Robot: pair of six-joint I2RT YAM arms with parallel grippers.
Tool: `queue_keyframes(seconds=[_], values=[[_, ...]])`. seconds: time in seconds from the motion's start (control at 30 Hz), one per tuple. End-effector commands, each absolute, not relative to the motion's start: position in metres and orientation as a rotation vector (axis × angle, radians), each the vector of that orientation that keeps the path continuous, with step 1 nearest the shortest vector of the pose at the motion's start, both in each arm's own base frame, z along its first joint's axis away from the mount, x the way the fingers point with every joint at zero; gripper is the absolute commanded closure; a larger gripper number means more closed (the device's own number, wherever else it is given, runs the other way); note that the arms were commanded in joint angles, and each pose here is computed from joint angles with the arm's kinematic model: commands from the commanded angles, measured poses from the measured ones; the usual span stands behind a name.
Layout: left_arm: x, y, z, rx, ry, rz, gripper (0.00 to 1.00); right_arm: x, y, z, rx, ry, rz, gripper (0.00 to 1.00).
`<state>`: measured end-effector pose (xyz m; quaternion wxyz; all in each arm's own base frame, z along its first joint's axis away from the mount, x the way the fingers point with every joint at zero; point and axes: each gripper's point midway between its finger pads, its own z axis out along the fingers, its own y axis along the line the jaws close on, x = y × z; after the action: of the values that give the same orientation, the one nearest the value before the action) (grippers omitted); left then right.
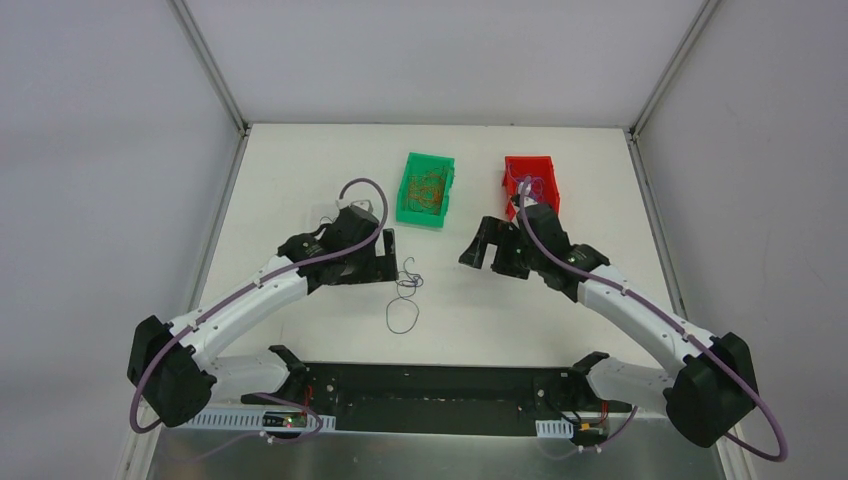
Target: Untangle the cables
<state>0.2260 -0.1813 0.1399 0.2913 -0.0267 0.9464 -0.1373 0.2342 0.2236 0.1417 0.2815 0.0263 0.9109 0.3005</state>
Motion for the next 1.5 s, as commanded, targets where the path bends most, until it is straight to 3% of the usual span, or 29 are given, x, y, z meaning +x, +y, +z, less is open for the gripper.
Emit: queue_keyframes(seconds=[0.0, 0.4, 0.8, 1.07, 1.27, 1.47], values=[[0.216, -0.162, 0.121, -0.166, 2.537, -0.291, 0.01, 0.237, 0.218, 0.146, 0.061, 2.400, 0.786, 0.01], [0.194, -0.207, 0.067, -0.121, 2.601, -0.507, 0.01, 0.235, 0.215, 0.152, 0.065, 2.354, 0.806, 0.01], [0.176, -0.236, 0.054, 0.194, 2.578, -0.154, 0.01, 0.233, 0.214, 0.153, 0.049, 2.348, 0.812, 0.01], [0.189, -0.247, 0.059, 0.273, 2.542, -0.102, 0.01, 0.231, 0.212, 0.153, 0.032, 2.343, 0.807, 0.01], [0.196, -0.258, 0.086, 0.796, 2.436, -0.091, 0.01, 0.231, 0.210, 0.154, 0.032, 2.336, 0.807, 0.01], [0.191, -0.265, 0.095, 1.099, 2.411, -0.249, 0.01, 0.231, 0.206, 0.167, 0.034, 2.292, 0.819, 0.01]])
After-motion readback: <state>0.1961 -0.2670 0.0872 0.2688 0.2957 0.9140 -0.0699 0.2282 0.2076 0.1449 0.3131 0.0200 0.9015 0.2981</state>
